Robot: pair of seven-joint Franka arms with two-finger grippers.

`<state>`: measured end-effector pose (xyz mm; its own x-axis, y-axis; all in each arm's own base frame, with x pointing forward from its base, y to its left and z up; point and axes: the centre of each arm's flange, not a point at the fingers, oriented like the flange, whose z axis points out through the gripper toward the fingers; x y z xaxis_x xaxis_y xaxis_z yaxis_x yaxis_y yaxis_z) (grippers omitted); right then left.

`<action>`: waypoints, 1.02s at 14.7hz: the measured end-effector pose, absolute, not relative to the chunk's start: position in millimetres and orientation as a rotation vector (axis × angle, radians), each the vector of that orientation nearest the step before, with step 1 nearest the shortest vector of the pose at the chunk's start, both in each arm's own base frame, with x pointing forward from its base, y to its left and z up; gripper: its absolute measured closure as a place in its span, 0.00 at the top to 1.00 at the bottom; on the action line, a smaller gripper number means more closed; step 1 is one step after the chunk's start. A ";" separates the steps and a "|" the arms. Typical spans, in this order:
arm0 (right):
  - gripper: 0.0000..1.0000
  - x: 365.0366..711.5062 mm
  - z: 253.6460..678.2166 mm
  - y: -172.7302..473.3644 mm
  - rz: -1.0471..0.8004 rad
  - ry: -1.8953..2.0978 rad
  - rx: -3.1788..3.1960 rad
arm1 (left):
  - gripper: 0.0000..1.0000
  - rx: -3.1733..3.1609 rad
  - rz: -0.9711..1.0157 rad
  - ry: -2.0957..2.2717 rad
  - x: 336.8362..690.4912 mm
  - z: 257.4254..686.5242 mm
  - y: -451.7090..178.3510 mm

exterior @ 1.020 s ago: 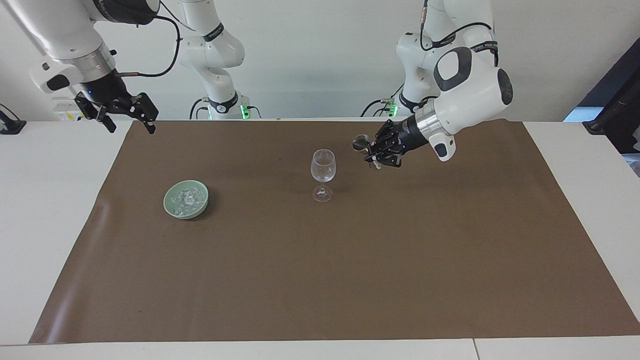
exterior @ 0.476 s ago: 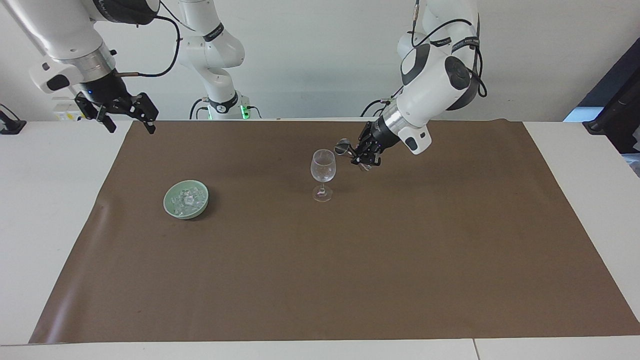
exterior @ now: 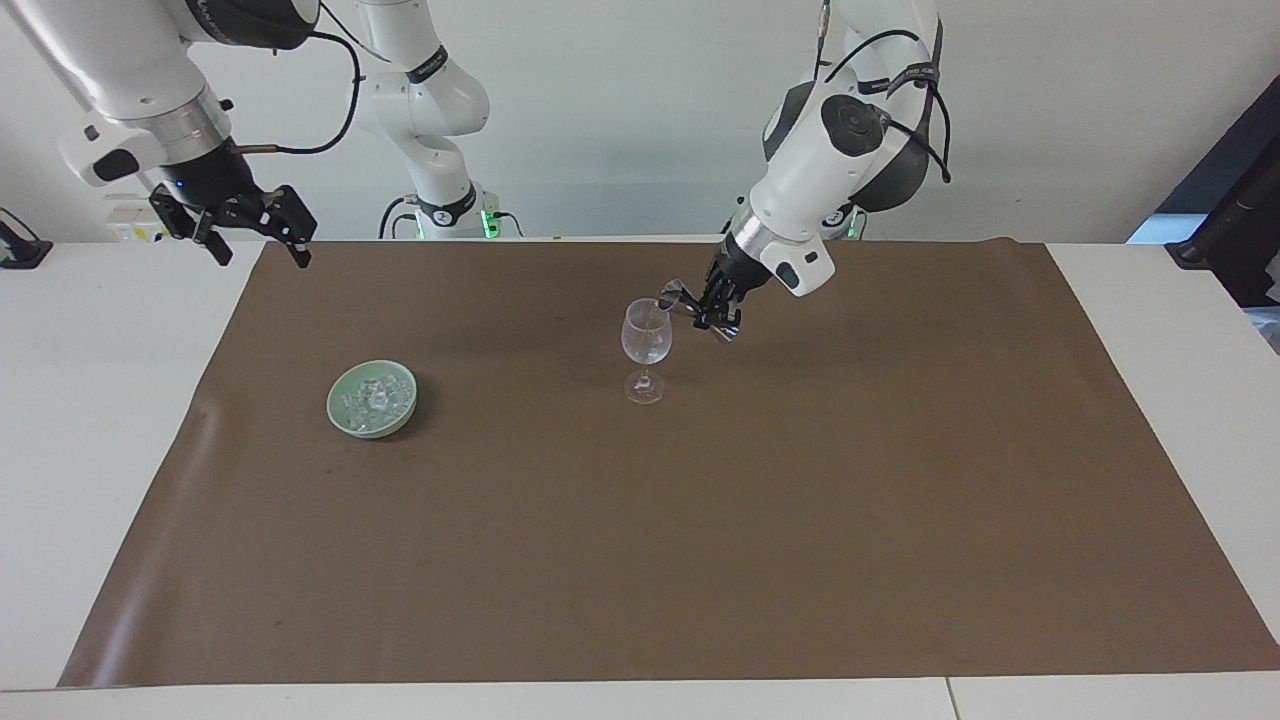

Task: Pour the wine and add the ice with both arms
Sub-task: 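Tilt the jigger over the glass to pour with the left gripper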

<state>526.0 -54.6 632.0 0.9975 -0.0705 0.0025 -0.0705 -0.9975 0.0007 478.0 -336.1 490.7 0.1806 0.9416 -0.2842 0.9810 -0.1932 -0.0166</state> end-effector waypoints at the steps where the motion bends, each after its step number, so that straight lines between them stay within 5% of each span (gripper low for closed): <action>1: 1.00 526.1 632.0 -54.6 0.004 -0.111 3.139 | 0.22 2.299 -0.315 1.873 473.9 490.3 -341.6; 15: 1.00 526.1 632.0 -54.6 0.004 -0.111 3.139 | 0.22 2.466 0.041 1.809 451.6 490.7 -370.5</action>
<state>526.1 -54.6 632.0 0.9975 -0.0705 0.0025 -0.0705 -0.9975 0.0007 451.6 -370.5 490.7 0.3014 0.9531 -0.0276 0.9509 -0.2982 0.0832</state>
